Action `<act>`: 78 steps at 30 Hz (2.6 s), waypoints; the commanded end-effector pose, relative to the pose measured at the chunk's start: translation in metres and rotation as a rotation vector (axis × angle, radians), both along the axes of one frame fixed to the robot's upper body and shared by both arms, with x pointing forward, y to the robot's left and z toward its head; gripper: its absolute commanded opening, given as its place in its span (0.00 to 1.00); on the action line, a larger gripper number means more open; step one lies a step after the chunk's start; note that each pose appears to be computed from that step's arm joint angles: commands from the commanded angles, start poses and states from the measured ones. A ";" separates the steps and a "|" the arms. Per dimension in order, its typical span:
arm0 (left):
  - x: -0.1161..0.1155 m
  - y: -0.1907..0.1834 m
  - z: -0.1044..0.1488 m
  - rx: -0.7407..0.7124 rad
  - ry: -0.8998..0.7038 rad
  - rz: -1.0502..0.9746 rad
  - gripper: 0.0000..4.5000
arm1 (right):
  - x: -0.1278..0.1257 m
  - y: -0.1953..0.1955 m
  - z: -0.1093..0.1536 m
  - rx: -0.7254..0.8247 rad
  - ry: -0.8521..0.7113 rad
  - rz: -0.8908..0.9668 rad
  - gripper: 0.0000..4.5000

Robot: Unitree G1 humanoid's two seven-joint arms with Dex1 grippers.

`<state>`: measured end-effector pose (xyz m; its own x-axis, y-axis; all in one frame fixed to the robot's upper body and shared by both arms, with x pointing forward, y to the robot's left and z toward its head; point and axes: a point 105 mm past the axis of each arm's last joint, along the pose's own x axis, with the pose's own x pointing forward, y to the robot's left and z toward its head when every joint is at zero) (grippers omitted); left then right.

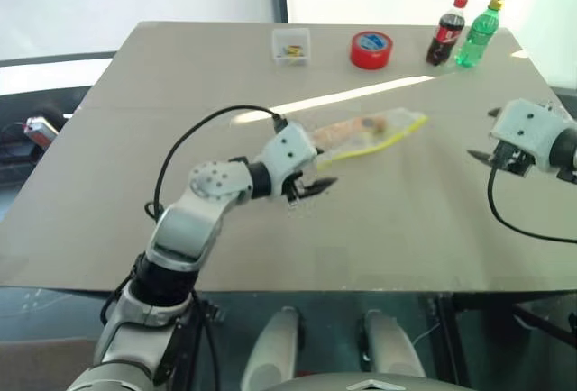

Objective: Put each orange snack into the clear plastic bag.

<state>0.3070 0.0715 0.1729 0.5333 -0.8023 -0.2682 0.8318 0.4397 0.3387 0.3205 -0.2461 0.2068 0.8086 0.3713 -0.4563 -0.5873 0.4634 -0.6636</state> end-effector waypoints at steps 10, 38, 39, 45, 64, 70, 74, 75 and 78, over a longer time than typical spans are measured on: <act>-0.052 0.078 0.014 -0.267 0.224 0.149 0.70 | -0.051 0.000 -0.008 0.501 0.266 0.041 0.83; -0.036 0.104 0.014 -0.293 0.220 0.220 0.70 | 0.066 0.055 -0.014 0.142 -0.133 0.246 0.83; -0.036 0.103 0.013 -0.297 0.218 0.219 0.70 | 0.066 0.054 -0.015 0.074 -0.158 0.272 0.83; -0.036 0.099 0.008 -0.293 0.216 0.217 0.70 | 0.062 0.068 -0.013 -0.019 -0.244 0.414 0.83; -0.030 0.098 0.007 -0.277 0.215 0.193 0.70 | 0.082 0.072 -0.020 -0.202 -0.437 0.435 0.83; -0.030 0.095 0.006 -0.277 0.213 0.185 0.71 | 0.085 0.073 -0.014 -0.191 -0.479 0.431 0.57; -0.029 0.095 0.004 -0.272 0.214 0.185 0.71 | 0.082 0.075 -0.013 -0.177 -0.485 0.443 0.09; -0.029 0.095 0.004 -0.271 0.214 0.184 0.71 | 0.082 0.074 -0.014 -0.178 -0.484 0.444 0.02; -0.029 0.093 0.004 -0.273 0.214 0.181 0.71 | 0.080 0.074 -0.014 -0.173 -0.485 0.443 0.02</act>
<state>0.2779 0.1662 0.1699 0.6303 -0.7514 -0.1953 0.7641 0.6450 -0.0153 0.4028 -0.1737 0.1751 0.7259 0.6508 -0.2224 -0.3678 0.0940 -0.9251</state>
